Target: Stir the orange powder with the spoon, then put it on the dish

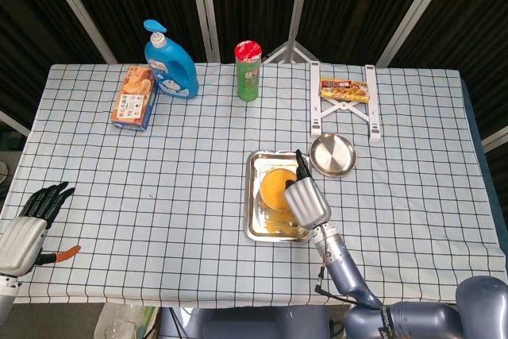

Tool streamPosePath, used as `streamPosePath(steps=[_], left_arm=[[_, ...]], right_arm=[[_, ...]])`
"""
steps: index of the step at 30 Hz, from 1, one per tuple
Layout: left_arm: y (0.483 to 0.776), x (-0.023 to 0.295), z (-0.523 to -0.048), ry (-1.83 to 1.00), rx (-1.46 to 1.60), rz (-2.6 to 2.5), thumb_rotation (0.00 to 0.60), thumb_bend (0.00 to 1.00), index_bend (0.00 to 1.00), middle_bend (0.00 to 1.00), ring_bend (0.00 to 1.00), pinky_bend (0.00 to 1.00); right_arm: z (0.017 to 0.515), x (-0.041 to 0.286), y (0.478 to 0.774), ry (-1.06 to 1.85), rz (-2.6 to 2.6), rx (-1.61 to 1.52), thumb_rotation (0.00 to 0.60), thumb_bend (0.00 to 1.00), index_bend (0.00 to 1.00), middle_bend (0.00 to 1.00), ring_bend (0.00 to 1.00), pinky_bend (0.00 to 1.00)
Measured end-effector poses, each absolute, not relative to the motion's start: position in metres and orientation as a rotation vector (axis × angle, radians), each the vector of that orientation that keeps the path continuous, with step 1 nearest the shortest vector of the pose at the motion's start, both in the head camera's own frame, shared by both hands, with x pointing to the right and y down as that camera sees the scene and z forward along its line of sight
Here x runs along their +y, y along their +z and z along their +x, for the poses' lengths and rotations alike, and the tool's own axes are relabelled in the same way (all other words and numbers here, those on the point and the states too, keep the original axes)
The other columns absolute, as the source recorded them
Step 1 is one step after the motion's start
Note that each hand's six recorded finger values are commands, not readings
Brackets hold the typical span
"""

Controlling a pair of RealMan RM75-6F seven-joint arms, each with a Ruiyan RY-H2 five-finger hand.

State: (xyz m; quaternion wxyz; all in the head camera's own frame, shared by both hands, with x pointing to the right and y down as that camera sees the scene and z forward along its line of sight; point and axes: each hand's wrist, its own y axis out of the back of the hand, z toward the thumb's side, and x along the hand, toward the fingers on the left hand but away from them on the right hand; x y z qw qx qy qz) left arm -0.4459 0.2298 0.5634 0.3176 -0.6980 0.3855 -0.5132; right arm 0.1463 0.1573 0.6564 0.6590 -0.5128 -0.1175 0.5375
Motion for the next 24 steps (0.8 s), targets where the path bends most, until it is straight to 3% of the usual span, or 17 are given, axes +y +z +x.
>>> streamPosePath(steps=[24], left_arm=[[0.564,0.230,-0.446,-1.348,1.013,-1.837,0.600,0.00,0.00,0.00,0.00,0.00]], right_arm=[[0.130,0.177,0.644,1.171,-1.280,-0.294,0.600,0.84,0.76,0.68,0.35,0.00]])
